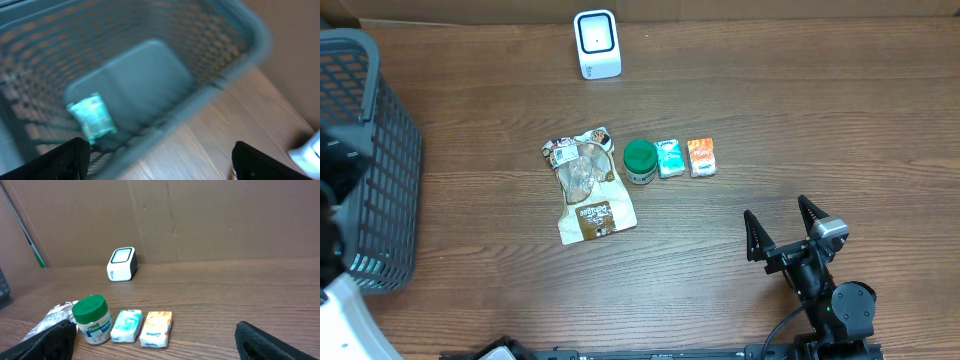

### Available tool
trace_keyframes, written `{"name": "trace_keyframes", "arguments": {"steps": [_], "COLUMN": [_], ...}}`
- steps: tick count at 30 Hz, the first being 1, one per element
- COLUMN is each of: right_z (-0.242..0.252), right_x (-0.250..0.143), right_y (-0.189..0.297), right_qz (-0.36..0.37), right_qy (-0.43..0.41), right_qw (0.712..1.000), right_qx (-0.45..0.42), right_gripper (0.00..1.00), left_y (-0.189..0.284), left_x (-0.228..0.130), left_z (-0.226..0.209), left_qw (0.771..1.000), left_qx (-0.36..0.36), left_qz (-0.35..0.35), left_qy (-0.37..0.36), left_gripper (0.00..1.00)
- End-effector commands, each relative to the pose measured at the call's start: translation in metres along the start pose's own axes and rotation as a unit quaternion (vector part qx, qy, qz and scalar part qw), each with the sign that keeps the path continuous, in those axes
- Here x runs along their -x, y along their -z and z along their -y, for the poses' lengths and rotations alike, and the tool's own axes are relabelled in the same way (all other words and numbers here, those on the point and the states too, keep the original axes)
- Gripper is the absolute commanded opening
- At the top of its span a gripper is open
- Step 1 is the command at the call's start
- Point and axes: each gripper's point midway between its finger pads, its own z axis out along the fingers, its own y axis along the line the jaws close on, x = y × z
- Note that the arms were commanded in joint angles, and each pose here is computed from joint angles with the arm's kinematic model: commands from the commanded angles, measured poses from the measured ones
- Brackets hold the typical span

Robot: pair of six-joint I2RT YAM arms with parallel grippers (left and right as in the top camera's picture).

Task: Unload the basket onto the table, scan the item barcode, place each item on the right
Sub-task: 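Move the left gripper back into the basket toward the green packet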

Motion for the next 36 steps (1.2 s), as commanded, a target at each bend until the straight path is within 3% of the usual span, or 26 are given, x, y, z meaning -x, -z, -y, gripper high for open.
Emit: {"name": "trace_keyframes", "arguments": {"steps": [1,9,21,29,36], "right_z": [0.000,0.000,0.000,0.000,0.000], "right_x": [-0.003,-0.003,-0.003,-0.003,-0.003], "right_y": [0.000,0.000,0.000,0.000,0.000], "right_qz": [0.001,0.001,0.000,0.001,0.001], "right_qy": [0.000,0.000,0.000,0.000,0.000], "right_qw": [1.000,1.000,1.000,1.000,1.000], "right_qx": [0.000,0.000,0.000,0.000,0.000], "right_gripper": [1.00,1.00,1.00,1.00,1.00], "left_y": [-0.023,-0.100,-0.195,-0.226,-0.251], "left_x": [0.007,-0.011,-0.078,-0.109,-0.128], "left_z": [-0.023,-0.053,-0.084,-0.112,-0.130], "left_qw": [0.998,0.985,0.931,0.915,0.918], "left_qx": [0.036,0.104,0.197,0.240,0.236], "left_qz": [-0.020,-0.130,-0.308,-0.325,-0.318], "left_qy": [0.054,0.040,0.014,0.002,0.000], "left_gripper": [0.94,0.89,0.82,0.84,0.88]}}
